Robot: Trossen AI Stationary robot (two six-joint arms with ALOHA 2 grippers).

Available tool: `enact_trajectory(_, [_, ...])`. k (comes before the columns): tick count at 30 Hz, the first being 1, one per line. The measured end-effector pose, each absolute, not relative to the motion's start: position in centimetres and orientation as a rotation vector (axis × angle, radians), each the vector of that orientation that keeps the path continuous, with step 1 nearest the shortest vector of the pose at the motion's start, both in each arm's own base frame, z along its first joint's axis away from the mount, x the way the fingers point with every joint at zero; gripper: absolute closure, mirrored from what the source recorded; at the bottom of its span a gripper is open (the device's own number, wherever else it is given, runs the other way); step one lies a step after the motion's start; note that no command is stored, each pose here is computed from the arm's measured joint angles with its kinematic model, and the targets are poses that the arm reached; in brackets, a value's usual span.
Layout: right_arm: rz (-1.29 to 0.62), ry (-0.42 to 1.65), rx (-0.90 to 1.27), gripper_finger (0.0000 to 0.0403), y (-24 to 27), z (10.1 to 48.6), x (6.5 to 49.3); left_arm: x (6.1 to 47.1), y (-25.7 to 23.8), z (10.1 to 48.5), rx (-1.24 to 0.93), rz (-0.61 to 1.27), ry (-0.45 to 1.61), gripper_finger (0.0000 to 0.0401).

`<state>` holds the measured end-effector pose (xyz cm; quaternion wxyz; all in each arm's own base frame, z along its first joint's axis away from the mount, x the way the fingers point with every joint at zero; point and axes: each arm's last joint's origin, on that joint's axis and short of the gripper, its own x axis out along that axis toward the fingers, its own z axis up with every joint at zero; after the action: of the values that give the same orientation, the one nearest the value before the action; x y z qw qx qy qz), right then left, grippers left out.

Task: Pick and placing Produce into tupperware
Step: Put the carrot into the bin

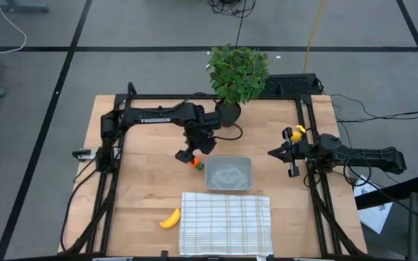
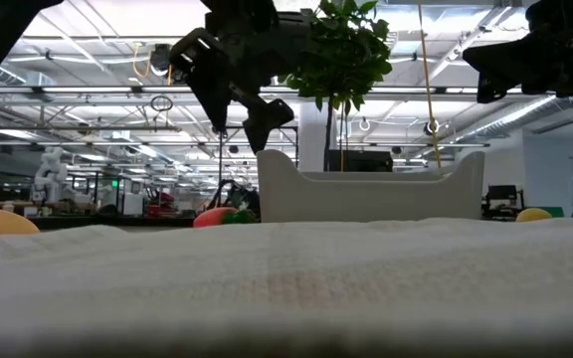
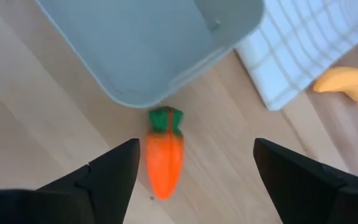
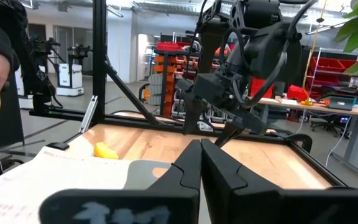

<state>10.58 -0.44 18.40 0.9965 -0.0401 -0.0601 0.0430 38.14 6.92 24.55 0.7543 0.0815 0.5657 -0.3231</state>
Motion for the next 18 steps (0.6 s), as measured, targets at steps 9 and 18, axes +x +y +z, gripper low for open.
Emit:
enact_trajectory(9, [0.088, -0.119, -0.058, 0.0403, -0.43, 18.4, 10.58, 38.2, 7.19, 24.41, 0.117, -0.585, 1.291, 0.0085])
enact_trajectory(18, [0.088, -0.119, -0.055, 0.0403, -0.43, 18.4, 10.58, 38.79, 7.14, 24.24, 0.25, -0.488, 1.303, 0.0095])
